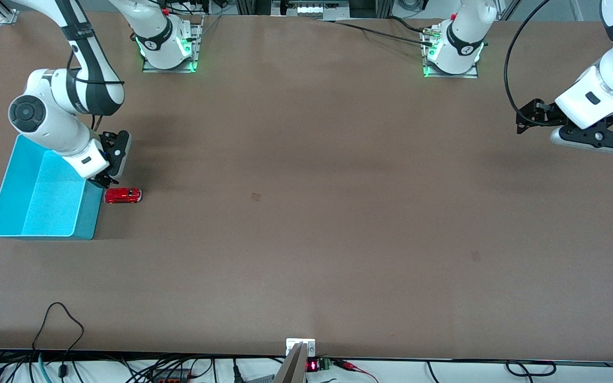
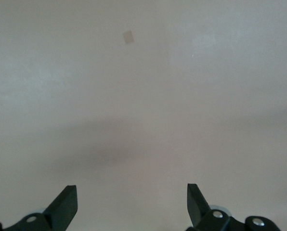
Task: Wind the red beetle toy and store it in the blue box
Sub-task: 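Lower the right gripper over the red car beside the cyan box, then close the right gripper on the red car and lift it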
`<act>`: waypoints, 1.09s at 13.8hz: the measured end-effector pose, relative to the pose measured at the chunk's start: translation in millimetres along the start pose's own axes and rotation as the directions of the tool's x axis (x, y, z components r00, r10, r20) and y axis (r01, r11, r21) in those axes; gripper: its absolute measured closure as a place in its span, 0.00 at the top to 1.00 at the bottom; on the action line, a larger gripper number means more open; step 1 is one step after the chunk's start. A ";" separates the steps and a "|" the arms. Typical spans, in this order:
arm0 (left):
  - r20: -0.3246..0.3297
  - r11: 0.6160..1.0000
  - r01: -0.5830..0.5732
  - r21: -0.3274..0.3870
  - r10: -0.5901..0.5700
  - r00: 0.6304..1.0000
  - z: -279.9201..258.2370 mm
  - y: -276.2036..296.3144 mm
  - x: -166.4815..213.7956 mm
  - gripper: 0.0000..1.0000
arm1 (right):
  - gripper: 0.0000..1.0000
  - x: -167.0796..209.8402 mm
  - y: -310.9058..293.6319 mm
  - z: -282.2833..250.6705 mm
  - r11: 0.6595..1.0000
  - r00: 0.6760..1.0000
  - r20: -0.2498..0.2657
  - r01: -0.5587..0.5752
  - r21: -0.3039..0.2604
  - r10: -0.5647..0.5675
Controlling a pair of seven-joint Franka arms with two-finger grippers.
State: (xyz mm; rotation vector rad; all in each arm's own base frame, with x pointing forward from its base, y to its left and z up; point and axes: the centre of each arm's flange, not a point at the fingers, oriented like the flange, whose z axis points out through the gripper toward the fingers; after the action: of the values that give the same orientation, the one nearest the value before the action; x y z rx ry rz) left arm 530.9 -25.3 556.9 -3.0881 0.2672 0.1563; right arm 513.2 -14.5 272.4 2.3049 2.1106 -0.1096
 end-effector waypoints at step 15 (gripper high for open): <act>-0.015 1.000 -0.006 0.003 0.006 1.000 -22.1 0.5 -7.3 1.00 | 1.00 -15.9 18.3 75.9 0.978 0.990 0.021 0.140 -0.151 -0.139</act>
State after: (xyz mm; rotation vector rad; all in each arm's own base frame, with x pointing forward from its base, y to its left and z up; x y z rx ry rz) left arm 525.8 -25.6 579.6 -3.0874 0.2771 0.1325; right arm 526.9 -36.3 197.0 2.0677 2.1900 0.0371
